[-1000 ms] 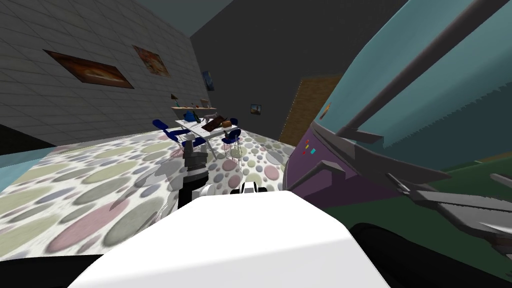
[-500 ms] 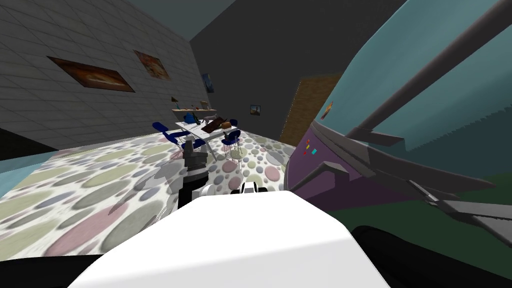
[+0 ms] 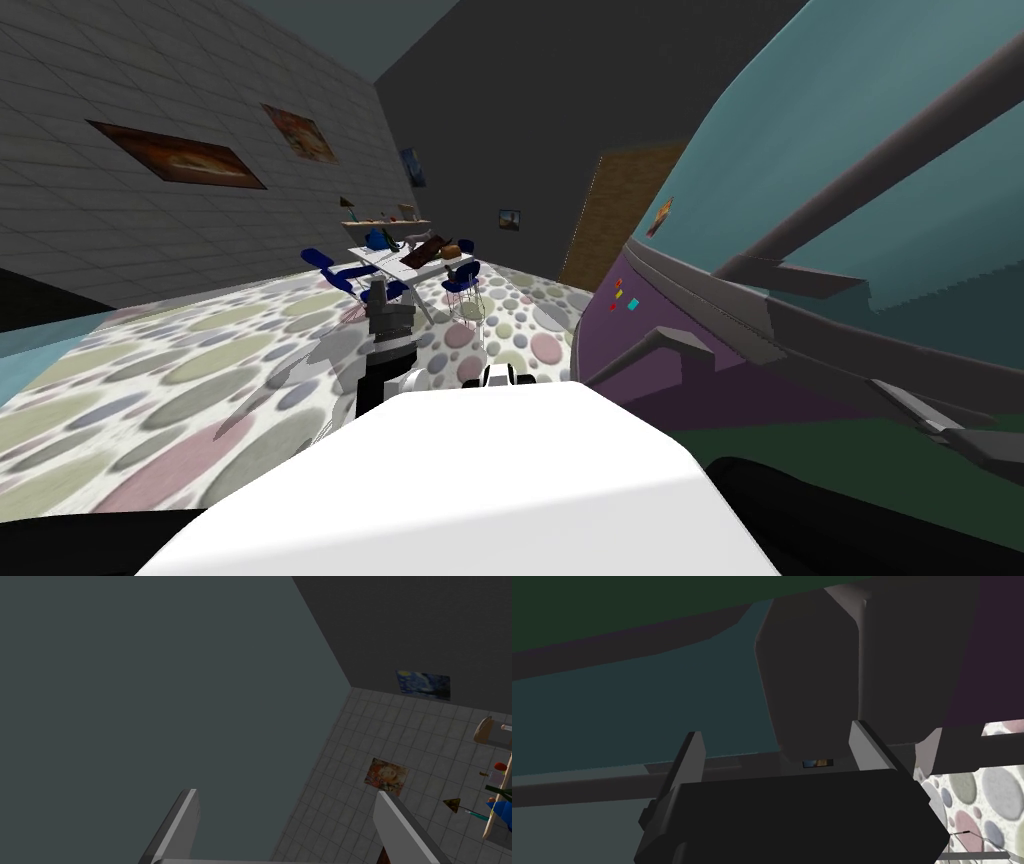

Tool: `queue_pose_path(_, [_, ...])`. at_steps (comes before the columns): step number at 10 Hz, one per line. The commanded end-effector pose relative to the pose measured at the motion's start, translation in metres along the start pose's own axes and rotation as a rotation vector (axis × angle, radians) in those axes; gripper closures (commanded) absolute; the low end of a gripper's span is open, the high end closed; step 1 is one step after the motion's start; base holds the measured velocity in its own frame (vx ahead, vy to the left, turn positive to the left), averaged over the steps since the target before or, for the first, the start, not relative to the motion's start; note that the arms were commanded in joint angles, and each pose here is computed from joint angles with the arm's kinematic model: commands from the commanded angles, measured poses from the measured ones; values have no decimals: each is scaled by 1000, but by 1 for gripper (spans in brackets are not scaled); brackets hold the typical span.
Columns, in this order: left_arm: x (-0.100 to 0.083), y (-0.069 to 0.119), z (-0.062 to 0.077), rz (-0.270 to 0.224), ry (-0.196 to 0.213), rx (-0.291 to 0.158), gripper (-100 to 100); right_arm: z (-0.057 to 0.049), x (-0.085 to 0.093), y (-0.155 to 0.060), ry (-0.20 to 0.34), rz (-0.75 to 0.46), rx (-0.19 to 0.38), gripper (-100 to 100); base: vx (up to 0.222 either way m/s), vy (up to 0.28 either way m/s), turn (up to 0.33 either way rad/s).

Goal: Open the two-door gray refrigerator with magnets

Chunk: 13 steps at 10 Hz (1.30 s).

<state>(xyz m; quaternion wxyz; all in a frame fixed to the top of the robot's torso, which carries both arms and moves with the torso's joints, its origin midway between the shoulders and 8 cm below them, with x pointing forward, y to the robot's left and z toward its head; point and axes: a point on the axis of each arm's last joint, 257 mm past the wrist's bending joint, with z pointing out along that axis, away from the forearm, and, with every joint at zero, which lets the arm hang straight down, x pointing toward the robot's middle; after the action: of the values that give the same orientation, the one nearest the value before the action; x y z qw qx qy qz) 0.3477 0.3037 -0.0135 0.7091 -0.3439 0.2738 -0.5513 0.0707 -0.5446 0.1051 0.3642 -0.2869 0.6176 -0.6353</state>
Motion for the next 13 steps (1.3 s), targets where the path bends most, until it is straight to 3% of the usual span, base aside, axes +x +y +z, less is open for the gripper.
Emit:
queue_pose_path(1, [0,0,0,0,0,0,0,-7,-13,-10,9,-77,14,-100,32,2,-5])
queue_pose_path(3, [0,0,0,0,0,0,0,-11,4,1,40,-38,-16,-100,1,-18,-87])
queue_pose_path(4, [0,0,0,0,0,0,0,-11,1,2,31,-42,-15,-100,1,-20,-96])
queue_pose_path(5, [0,0,0,0,0,0,0,-11,3,4,35,-38,-18,100,-32,21,-73])
queue_pose_path(6, [0,0,0,0,0,0,0,-3,26,16,68,-31,-6,100,-164,117,252])
queue_pose_path(8, [0,0,0,-1,0,0,0,7,49,33,101,55,8,100,-135,106,181])
queue_pose_path(10, [0,0,0,0,0,0,0,11,67,54,132,146,25,100,1,-5,-20])
queue_pose_path(13, [0,0,0,0,0,0,0,9,100,61,186,210,76,100,5,5,4])
